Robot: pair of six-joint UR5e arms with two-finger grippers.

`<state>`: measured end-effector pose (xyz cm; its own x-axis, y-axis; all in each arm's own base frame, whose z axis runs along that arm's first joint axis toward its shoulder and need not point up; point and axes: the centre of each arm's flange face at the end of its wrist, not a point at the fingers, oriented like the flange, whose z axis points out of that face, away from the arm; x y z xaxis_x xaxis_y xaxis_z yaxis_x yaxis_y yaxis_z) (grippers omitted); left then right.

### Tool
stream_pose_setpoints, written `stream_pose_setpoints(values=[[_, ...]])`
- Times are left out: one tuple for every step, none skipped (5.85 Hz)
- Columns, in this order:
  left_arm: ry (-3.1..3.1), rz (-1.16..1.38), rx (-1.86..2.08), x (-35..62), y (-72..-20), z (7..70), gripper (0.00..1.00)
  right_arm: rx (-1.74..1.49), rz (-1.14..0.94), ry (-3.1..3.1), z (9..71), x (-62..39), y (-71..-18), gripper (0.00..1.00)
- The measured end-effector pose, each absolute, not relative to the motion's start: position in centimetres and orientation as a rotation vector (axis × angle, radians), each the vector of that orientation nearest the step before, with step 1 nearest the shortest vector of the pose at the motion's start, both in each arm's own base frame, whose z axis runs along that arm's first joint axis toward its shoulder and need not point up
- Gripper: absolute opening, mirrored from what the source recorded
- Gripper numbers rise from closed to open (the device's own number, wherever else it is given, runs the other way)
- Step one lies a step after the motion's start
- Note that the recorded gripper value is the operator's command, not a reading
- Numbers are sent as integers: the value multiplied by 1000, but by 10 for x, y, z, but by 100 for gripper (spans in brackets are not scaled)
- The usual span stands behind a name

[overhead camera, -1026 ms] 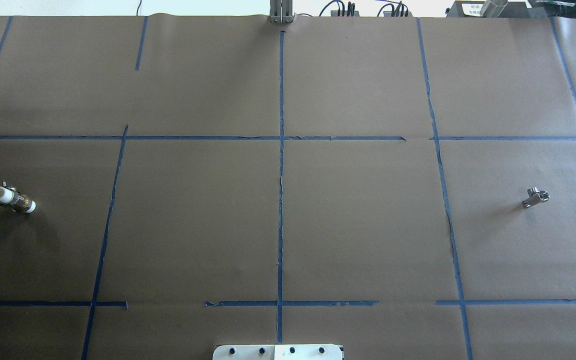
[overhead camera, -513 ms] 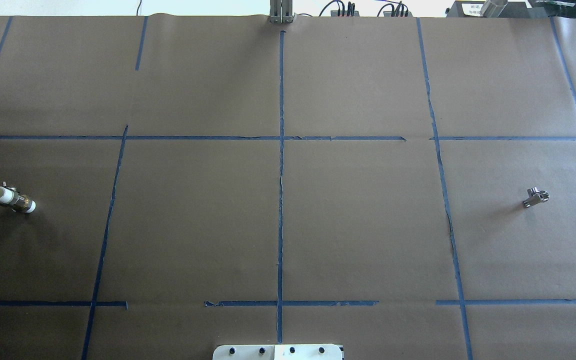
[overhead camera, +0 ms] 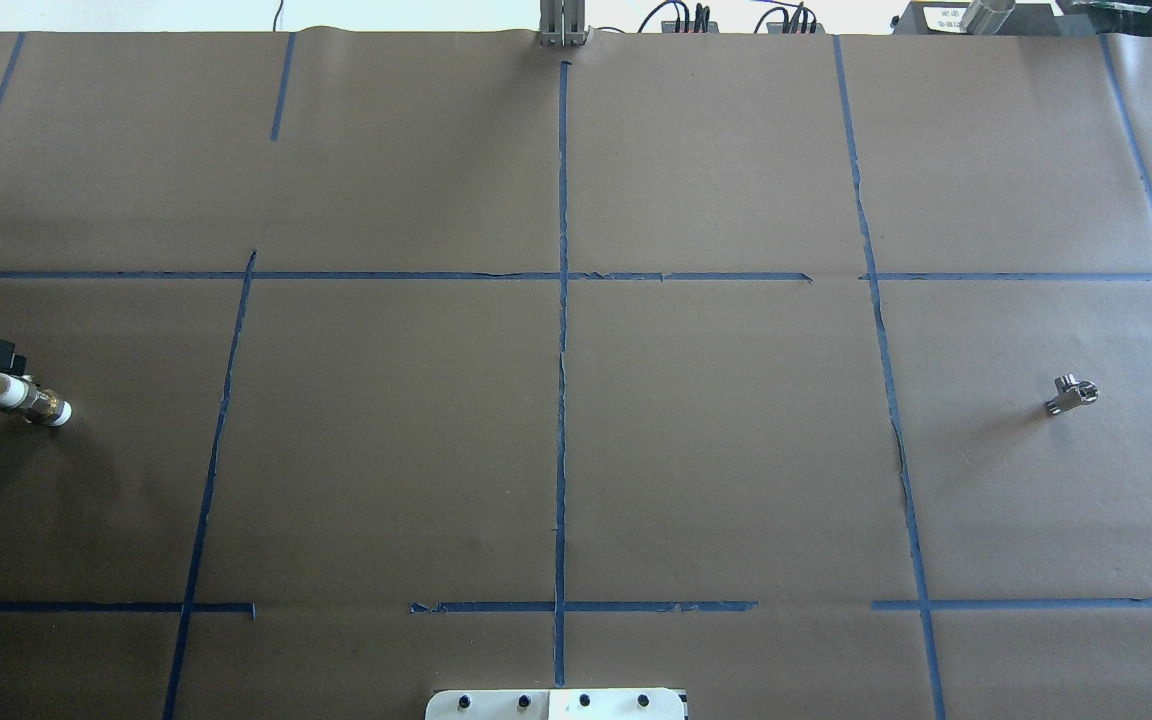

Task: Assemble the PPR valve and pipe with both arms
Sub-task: 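Lower the left gripper onto the white PPR pipe and grasp it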

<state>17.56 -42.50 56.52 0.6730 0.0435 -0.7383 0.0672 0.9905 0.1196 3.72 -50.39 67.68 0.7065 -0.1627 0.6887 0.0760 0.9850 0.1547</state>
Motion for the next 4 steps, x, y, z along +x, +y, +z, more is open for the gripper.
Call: stream_pose_setpoints(values=[[831,-2,130,181,-420,568,100,116,-133,-775,678,37,-504,100],[831,8,123,185,-417,569,100,113,-132,-775,679,37,-503,100],[832,17,118,189,-416,569,73,112,-132,-774,679,37,-503,100],[834,22,115,191,-414,568,17,110,-131,-774,680,37,-502,100]])
